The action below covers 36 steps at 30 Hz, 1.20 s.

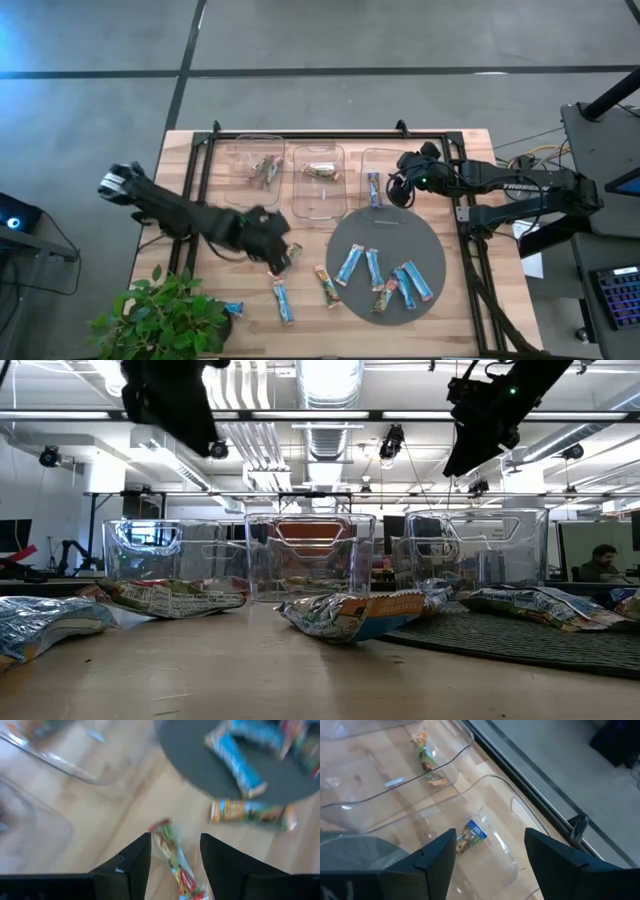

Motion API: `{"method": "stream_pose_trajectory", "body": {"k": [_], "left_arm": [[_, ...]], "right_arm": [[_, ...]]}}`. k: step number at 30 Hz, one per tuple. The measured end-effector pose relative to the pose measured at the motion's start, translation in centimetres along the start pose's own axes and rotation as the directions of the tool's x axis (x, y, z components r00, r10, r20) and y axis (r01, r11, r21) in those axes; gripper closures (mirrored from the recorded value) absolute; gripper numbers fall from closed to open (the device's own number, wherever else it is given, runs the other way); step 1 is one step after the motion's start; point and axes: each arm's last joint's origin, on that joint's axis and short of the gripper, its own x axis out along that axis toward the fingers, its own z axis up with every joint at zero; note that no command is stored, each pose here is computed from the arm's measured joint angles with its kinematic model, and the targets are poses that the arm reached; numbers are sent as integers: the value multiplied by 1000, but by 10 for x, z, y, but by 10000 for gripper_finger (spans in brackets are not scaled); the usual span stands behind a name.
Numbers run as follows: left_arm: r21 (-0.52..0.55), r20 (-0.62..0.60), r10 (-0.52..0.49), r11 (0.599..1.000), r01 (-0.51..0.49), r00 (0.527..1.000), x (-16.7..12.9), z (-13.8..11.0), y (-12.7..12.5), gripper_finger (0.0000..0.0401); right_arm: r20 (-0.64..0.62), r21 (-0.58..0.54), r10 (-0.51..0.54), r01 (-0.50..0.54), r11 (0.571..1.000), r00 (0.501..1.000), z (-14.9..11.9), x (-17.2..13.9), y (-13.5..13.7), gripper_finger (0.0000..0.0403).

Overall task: Pick and place Granola Bars by type
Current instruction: Put the red snack bar into the left transparent bin

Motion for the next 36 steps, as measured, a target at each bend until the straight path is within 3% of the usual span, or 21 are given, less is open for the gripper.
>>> {"method": "stream_pose_trajectory", "body": {"k": [8,13,22,36], "left_arm": [[-83,-147,139,985,-152,979,65,-18,-28,247],[-94,-183,170,977,-189,968,78,-19,-38,247],[-169,-324,225,942,-291,919,98,-34,-33,247],[-189,-426,132,955,-231,895,119,-54,-18,247]], "right_arm": [[-23,-12,51,-51,999,998,-1,0,1,177],[-117,-33,144,-149,988,983,-9,-1,3,177],[-181,-55,143,-155,986,973,-15,-2,2,177],[-155,-41,148,-156,987,977,-13,-1,2,177]]}}
